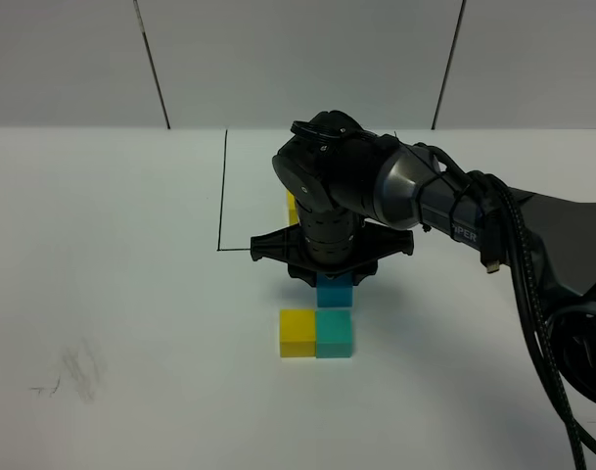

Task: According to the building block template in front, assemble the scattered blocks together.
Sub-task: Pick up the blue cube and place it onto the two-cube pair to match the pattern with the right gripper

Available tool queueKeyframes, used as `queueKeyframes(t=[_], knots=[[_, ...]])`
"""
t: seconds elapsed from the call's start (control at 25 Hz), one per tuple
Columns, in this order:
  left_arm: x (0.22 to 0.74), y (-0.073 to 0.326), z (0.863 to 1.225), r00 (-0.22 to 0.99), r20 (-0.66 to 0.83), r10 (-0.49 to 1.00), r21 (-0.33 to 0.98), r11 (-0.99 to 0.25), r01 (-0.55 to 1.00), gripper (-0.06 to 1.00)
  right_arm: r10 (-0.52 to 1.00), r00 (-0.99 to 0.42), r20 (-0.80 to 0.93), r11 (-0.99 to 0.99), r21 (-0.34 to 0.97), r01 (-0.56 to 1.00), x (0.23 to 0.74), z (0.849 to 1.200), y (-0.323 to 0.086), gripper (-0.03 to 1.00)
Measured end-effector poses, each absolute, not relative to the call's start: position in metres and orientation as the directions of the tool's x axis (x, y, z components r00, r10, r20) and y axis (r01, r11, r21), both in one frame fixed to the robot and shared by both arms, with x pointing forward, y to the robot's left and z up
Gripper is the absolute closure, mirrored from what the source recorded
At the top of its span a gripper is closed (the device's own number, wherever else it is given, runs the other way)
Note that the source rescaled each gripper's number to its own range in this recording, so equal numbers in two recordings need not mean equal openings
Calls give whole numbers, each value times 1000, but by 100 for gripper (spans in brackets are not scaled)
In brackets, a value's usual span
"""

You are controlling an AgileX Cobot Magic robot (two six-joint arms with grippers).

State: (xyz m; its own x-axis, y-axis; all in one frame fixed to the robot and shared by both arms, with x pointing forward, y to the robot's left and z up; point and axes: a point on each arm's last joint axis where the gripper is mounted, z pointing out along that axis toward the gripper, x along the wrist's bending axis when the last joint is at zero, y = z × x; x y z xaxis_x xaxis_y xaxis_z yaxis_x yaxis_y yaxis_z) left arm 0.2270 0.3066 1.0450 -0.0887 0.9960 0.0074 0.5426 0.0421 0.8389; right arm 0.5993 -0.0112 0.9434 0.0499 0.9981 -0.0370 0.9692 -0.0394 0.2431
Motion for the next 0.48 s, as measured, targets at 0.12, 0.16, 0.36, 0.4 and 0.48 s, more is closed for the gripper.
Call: queueKeyframes(t=[0.12, 0.16, 0.36, 0.4, 0.48], knots=[[227, 307, 1045, -89, 7, 996, 839, 42, 543, 58, 998, 49, -36, -39, 241, 970, 599, 940, -12, 70], [227, 307, 1045, -89, 7, 996, 839, 42, 543, 58, 998, 51, -38, -40, 238, 970, 598, 938, -12, 70], [227, 307, 1045, -89, 7, 996, 839, 42, 543, 58, 998, 54, -33, -45, 226, 973, 598, 933, -11, 70], [227, 307, 1045, -89, 7, 996, 839, 42, 543, 58, 998, 54, -30, -46, 227, 973, 598, 933, -10, 70], [227, 307, 1045, -89, 7, 996, 839, 42, 543, 58, 998, 54, -28, -47, 226, 973, 598, 932, -10, 70]])
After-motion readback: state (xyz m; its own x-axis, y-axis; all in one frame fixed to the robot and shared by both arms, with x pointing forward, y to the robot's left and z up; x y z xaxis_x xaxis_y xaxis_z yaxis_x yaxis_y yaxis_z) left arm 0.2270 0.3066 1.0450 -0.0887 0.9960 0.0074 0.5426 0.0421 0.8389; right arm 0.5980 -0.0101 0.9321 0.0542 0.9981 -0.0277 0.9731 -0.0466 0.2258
